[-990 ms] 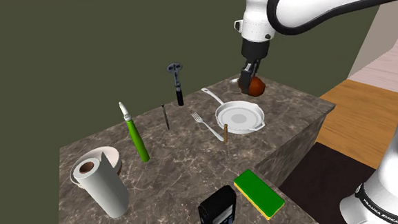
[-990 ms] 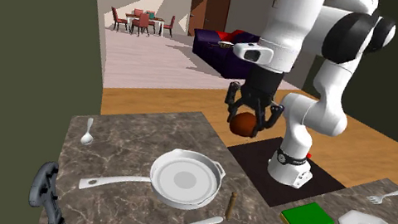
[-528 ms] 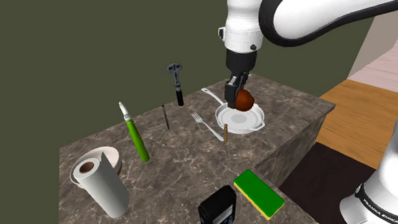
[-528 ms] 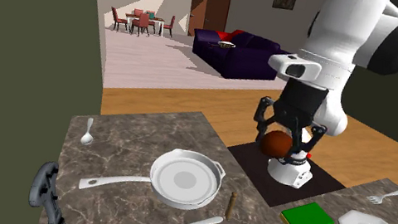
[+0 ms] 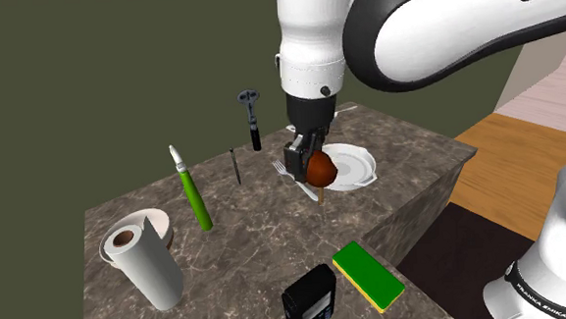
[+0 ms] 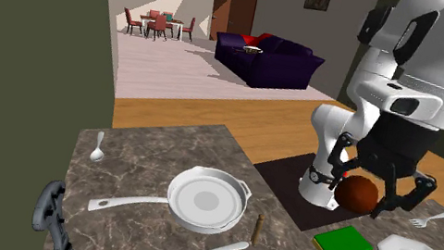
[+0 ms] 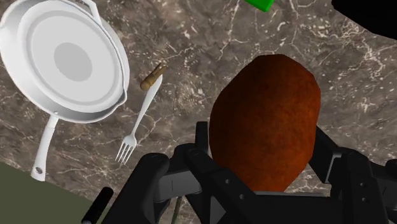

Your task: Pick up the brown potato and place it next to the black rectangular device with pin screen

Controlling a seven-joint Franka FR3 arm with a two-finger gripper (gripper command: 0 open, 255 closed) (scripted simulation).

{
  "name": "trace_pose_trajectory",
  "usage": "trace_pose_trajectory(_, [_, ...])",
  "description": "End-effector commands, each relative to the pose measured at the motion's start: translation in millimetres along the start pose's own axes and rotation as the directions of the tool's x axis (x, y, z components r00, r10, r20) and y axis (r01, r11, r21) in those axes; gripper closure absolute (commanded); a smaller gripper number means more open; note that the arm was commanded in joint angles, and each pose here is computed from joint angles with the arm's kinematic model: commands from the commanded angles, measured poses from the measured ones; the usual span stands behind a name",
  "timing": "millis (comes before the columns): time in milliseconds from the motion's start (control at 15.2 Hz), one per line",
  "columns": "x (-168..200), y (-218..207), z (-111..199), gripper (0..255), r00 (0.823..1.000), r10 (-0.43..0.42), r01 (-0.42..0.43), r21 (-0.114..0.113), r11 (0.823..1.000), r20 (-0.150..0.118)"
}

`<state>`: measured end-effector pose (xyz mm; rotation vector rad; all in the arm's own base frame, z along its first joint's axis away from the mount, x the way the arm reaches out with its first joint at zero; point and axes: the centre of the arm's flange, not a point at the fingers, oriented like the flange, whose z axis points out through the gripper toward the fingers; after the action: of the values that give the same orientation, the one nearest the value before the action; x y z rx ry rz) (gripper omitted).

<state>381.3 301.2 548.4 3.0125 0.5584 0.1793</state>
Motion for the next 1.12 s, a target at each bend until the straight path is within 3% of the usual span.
trace_pose_trajectory(0, [4.8,-26.8,-3.5,255,1.000,0.001,-0.001,0.001,1.000,0.000])
trace_pose_trajectory(1056, [39.8,-234.5,-19.4,255,1.000,0.001,-0.001,0.001,1.000,0.000])
